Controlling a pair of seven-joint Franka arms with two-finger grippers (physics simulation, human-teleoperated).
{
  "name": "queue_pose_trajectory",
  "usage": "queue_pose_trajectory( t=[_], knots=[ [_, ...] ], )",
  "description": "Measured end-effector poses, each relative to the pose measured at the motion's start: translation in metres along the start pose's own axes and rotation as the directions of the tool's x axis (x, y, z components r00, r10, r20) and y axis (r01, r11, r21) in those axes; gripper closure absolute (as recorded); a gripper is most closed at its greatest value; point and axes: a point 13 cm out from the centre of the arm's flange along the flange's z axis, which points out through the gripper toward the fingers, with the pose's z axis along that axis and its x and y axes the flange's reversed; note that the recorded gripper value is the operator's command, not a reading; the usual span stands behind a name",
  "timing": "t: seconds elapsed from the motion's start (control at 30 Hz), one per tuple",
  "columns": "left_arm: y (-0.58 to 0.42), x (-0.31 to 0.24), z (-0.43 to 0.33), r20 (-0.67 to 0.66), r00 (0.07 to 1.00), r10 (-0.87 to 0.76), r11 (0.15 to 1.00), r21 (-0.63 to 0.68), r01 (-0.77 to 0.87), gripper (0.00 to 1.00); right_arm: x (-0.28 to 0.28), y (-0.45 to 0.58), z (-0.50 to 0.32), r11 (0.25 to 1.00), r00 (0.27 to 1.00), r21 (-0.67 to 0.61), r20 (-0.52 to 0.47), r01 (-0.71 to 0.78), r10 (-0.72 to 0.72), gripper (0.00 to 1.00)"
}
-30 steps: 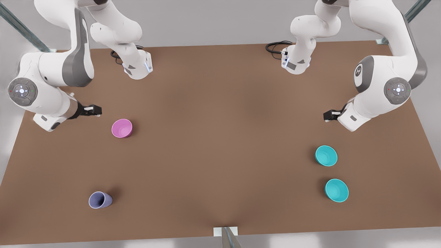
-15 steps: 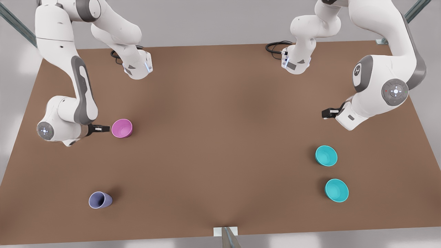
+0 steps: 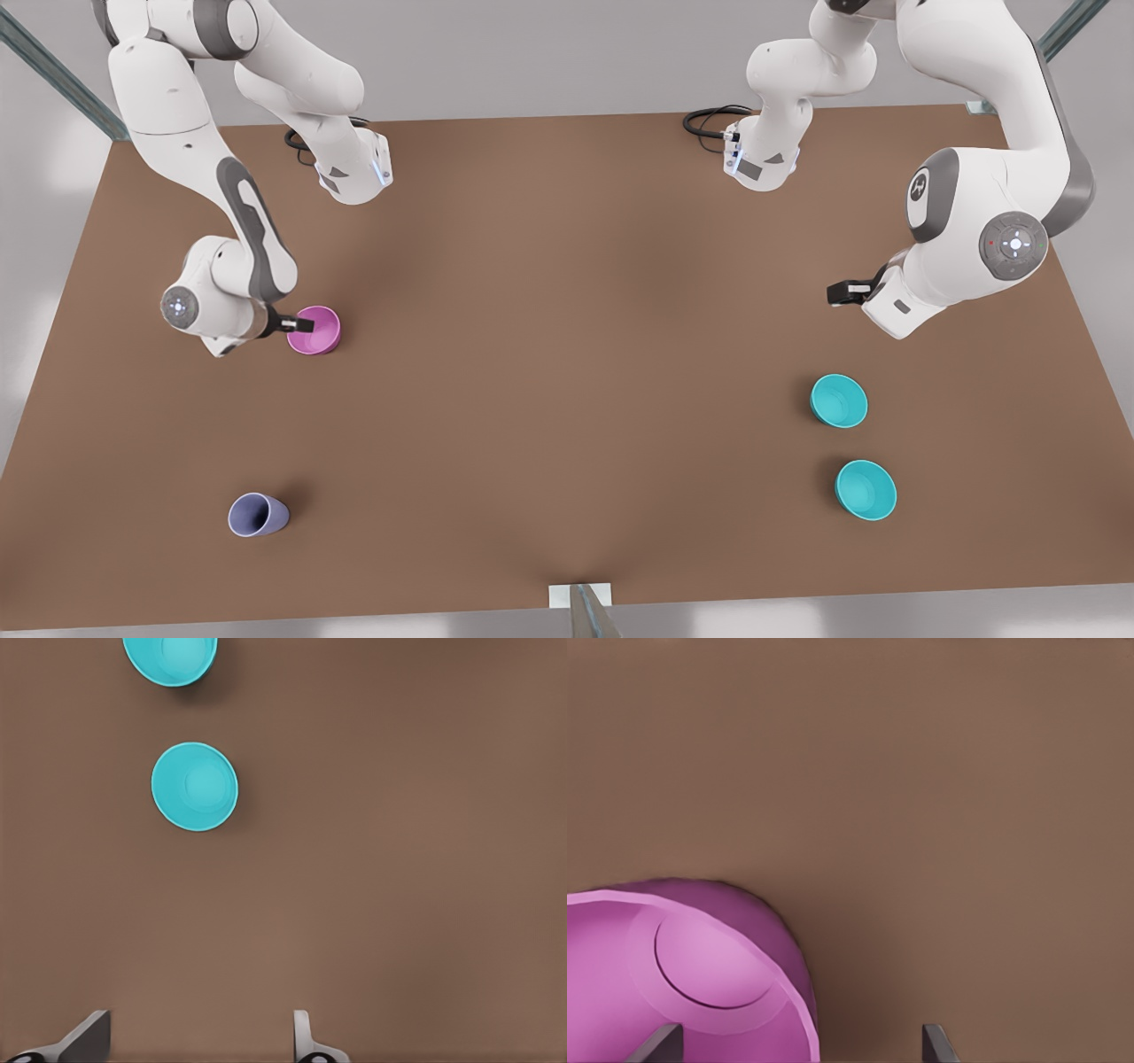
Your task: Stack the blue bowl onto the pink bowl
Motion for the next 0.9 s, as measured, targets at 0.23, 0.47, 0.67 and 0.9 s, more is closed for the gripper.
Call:
queue_pose_trajectory(
  t=[0.23, 0.47, 0.67, 0.9],
  knots=[
    [-0.002, 0.001, 0.0, -0.005, 1.0, 0.001, 1.0, -0.001, -0.001, 0.0, -0.016, 0.003, 0.006, 1.0, 0.999, -0.008, 0.048, -0.008, 0.008, 0.56],
    [-0.002, 0.003, -0.001, -0.005, 1.0, -0.001, 1.0, -0.002, 0.001, 0.0, -0.037, 0.009, -0.019, 1.0, 0.995, -0.022, 0.096, 0.011, -0.009, 0.79],
    [-0.002, 0.004, 0.0, -0.013, 1.0, -0.002, 1.0, -0.003, 0.002, 0.0, -0.054, 0.086, -0.072, 0.993, 0.985, -0.071, 0.148, 0.098, -0.087, 0.79],
    [-0.002, 0.005, 0.0, -0.015, 1.0, -0.003, 1.0, -0.003, 0.003, 0.0, -0.078, 0.358, -0.123, 0.918, 0.918, -0.177, 0.25, 0.355, -0.306, 0.79]
  ],
)
